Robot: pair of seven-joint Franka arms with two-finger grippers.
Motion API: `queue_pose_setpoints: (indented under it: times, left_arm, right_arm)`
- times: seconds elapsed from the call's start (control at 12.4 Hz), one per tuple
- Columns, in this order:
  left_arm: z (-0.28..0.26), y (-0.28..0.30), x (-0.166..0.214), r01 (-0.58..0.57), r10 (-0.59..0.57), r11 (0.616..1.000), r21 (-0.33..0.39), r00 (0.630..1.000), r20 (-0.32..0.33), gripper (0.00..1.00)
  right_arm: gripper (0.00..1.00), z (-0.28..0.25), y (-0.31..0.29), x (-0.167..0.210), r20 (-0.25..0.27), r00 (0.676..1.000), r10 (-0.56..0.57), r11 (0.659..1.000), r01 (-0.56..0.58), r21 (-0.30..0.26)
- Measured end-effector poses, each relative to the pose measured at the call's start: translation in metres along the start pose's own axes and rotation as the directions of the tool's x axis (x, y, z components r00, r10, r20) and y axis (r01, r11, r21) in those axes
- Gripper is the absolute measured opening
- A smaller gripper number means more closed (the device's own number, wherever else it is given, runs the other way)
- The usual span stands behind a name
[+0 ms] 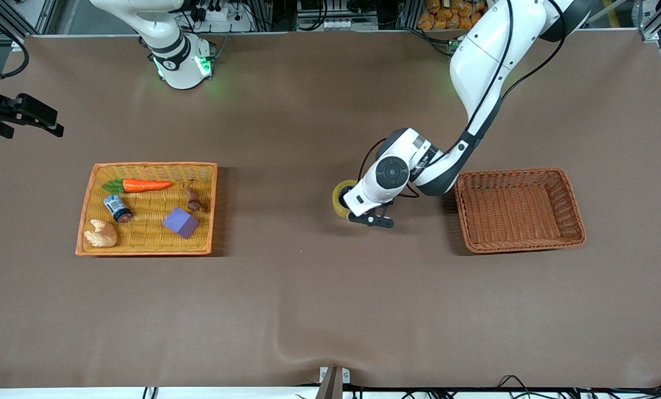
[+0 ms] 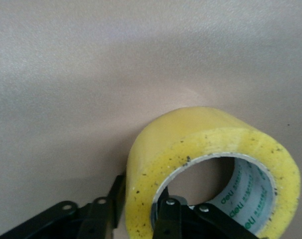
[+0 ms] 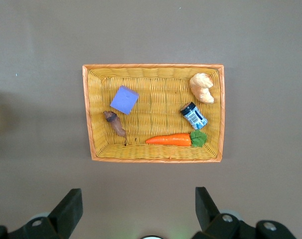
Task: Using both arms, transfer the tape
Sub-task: 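Carry the tape with the left gripper into the brown basket and release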
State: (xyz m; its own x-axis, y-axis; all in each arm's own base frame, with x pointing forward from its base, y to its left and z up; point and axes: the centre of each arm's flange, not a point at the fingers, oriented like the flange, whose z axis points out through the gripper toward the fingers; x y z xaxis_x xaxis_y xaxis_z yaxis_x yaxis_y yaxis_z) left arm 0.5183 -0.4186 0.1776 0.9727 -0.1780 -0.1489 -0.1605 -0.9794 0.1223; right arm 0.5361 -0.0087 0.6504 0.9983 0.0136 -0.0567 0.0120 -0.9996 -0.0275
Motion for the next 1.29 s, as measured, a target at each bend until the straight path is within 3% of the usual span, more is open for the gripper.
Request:
queue_pose_setpoints:
  times: [0.08, 0.4, 0.64, 0.8, 0.96, 1.29]
  left_arm:
    - [-0.001, 0.0, 0.001, -0.001, 0.001, 1.0, 0.0, 1.0, -0.003, 0.23]
    - [-0.015, -0.003, 0.006, 0.012, -0.012, 1.0, 0.001, 1.0, -0.014, 0.23]
    - [-0.112, -0.027, 0.013, 0.069, -0.068, 0.997, 0.044, 0.997, -0.026, 0.22]
    - [-0.204, -0.077, 0.009, 0.147, -0.143, 0.987, 0.071, 0.988, -0.062, 0.22]
    - [-0.257, -0.144, -0.002, 0.239, -0.232, 0.967, 0.091, 0.969, -0.083, 0.22]
    - [-0.233, -0.292, -0.014, 0.388, -0.389, 0.915, 0.111, 0.921, -0.012, 0.22]
  right_arm:
    - [1.0, 0.0, 0.0, 0.0, 0.0, 1.0, -0.002, 1.0, 0.002, 0.0]
    - [1.0, 0.0, 0.0, 0.0, 0.0, 1.0, -0.004, 1.0, 0.004, 0.0]
    - [1.0, 0.0, -0.001, 0.0, 0.0, 1.0, -0.008, 1.0, 0.008, 0.0]
    - [1.0, 0.0, -0.001, 0.0, 0.0, 1.0, -0.01, 1.0, 0.01, 0.0]
    - [1.0, 0.0, -0.001, 0.0, 0.0, 1.0, -0.011, 1.0, 0.011, 0.0]
    - [1.0, 0.0, -0.001, 0.0, 0.0, 1.0, -0.012, 1.0, 0.012, -0.001]
